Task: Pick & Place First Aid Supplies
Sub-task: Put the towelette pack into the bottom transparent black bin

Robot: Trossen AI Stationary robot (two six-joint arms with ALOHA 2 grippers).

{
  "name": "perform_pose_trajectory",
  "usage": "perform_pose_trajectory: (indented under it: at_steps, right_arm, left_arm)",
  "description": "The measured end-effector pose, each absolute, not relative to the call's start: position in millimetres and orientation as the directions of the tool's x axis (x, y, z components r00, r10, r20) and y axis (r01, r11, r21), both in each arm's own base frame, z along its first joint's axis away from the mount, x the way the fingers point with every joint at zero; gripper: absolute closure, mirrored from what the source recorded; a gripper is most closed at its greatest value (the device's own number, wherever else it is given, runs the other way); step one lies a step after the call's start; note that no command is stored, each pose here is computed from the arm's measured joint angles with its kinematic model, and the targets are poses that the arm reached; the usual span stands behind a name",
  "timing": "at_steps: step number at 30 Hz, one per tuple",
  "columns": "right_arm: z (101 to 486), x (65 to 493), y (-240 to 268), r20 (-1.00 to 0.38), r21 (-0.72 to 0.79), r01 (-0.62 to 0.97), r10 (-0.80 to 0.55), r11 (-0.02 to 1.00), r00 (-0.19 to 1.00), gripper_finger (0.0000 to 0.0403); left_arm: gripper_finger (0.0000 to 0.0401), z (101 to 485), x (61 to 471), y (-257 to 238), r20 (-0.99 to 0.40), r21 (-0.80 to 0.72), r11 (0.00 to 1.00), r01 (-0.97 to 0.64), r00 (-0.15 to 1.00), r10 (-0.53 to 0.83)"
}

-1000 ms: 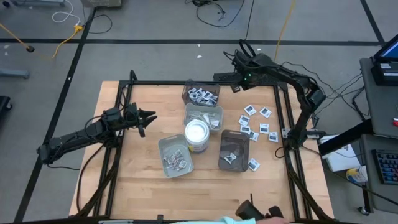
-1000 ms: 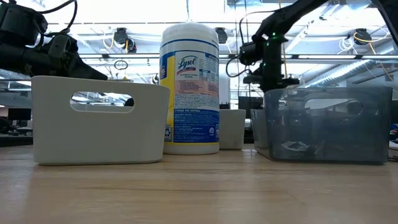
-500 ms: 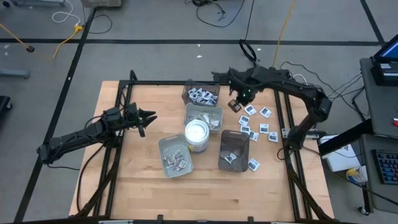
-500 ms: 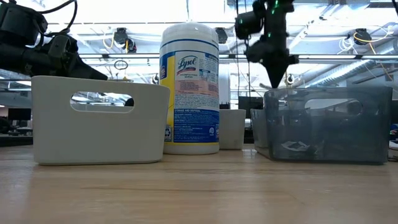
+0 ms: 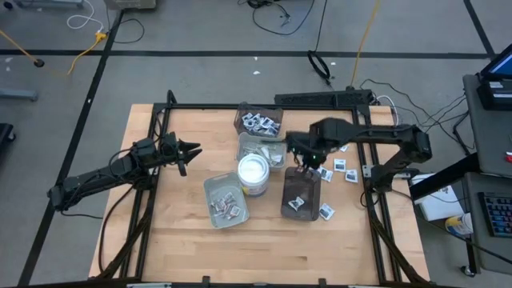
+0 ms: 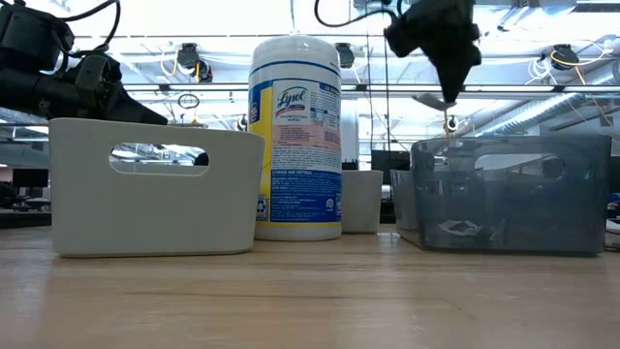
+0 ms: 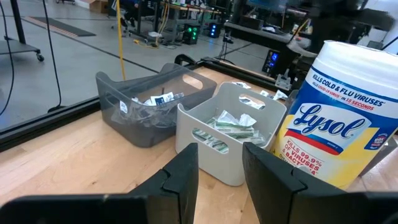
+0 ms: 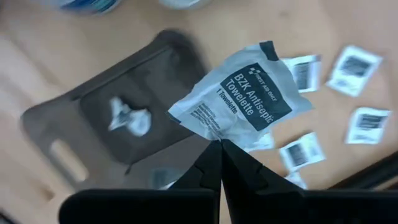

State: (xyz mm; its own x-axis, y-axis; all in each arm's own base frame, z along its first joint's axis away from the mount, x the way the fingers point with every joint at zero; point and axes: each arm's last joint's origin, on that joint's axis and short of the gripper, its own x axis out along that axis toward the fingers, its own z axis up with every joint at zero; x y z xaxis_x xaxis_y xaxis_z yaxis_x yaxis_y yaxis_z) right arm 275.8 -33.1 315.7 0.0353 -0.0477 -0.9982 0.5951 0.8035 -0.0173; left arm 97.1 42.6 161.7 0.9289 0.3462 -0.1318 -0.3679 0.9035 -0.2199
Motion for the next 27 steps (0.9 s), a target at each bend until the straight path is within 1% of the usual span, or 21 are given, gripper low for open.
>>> perform_pose_trajectory:
  at_steps: [3, 7, 15, 22, 27]
  right_arm:
    - [313, 278, -13, -0.999, 0.004, 0.57, -0.027, 0.822, 0.045, 0.0403]
    - [291, 283, 12, -0.999, -0.002, 0.539, -0.02, 0.842, 0.028, 0.0403]
    - [255, 284, 45, -0.997, 0.026, 0.513, -0.013, 0.858, 0.072, 0.0403]
    - [216, 283, 60, -0.988, 0.076, 0.441, 0.008, 0.894, 0.155, 0.0403]
    - [192, 275, 60, -0.991, 0.06, 0.429, 0.004, 0.901, 0.132, 0.0403]
  left_arm:
    - [0.0272, 162, 97, 43, -0.132, -0.22, 0.903, -0.368, 0.929, 0.346]
    - [0.0272, 162, 97, 43, -0.132, -0.22, 0.903, -0.368, 0.929, 0.346]
    - [0.0272, 162, 97, 43, -0.132, -0.22, 0.903, -0.368, 0.929, 0.347]
    - [0.0272, 162, 97, 43, -0.132, -0.22, 0.903, -0.368, 0.929, 0.346]
    - [0.0272, 162, 97, 43, -0.132, -0.22, 0.903, -0.368, 0.929, 0.346]
